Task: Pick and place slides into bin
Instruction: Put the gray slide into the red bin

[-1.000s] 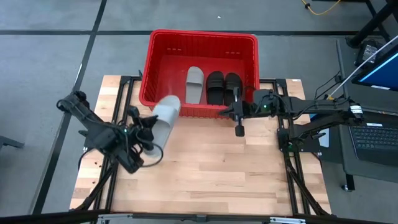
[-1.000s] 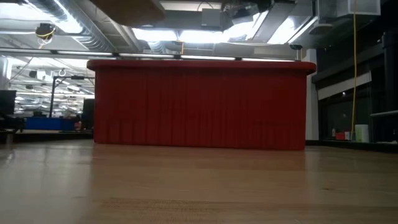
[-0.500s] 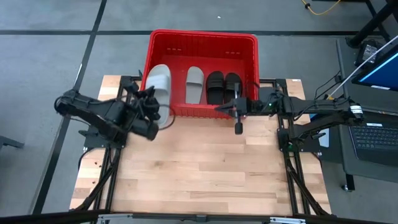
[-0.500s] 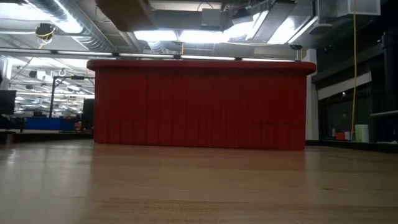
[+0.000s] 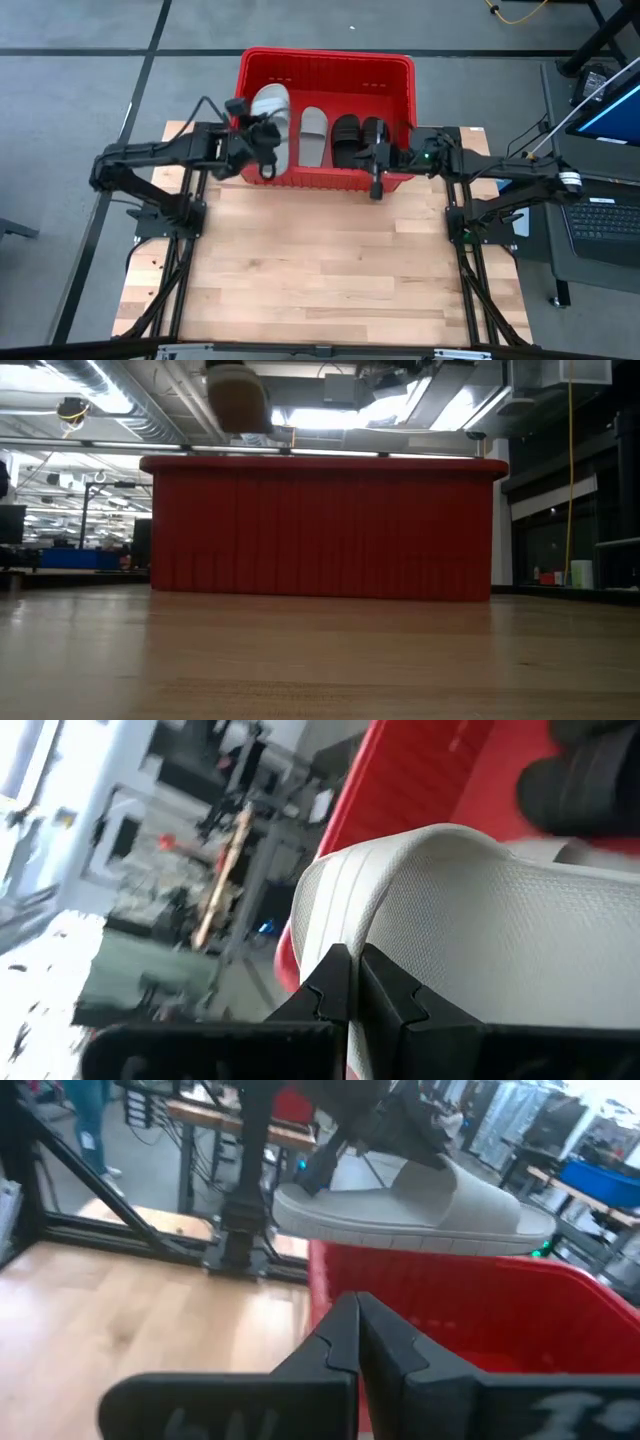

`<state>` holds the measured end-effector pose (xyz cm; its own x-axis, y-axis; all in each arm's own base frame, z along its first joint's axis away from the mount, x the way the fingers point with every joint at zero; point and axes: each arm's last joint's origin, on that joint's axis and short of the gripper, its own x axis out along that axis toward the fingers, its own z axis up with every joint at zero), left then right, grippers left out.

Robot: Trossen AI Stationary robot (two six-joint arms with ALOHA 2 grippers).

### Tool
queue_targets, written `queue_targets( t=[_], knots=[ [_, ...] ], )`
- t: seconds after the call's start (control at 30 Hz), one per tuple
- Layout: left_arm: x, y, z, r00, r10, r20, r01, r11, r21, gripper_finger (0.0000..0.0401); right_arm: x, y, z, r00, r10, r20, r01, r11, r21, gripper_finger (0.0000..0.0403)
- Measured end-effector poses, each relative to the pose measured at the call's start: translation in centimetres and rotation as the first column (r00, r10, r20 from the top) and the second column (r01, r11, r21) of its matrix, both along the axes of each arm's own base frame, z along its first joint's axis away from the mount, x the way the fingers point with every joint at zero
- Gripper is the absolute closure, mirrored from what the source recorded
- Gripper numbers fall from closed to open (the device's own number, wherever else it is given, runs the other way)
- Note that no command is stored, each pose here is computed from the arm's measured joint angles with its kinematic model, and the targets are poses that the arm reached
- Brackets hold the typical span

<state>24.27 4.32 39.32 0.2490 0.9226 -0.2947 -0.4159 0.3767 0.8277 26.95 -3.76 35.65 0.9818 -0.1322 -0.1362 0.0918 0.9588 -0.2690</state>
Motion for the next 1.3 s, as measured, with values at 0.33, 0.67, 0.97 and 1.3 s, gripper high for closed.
queue_targets(
  t=[0.33,0.67,0.97,1.3],
  knots=[
    [0.5,5.8,-0.2,0.999,-0.052,0.006,0.052,0.999,0.005,0.0398,-0.2,-1.5,-0.6,0.997,-0.055,-0.054,0.055,0.998,-0.001,0.0397],
    [-0.2,10.5,-3.6,0.994,-0.080,-0.074,0.083,0.995,0.047,0.0398,-0.4,-2.6,-0.8,0.993,-0.095,-0.068,0.095,0.995,-0.005,0.0397],
    [-2.2,14.3,-5.6,0.991,-0.134,0.002,0.134,0.991,0.005,0.0398,-0.5,-3.3,-0.6,0.991,-0.125,-0.046,0.126,0.992,0.020,0.0397],
    [-2.8,17.9,-8.0,0.978,-0.192,0.077,0.192,0.981,0.000,0.0398,-0.5,-3.4,-0.4,0.991,-0.132,-0.025,0.132,0.991,0.025,0.0397]
  ],
)
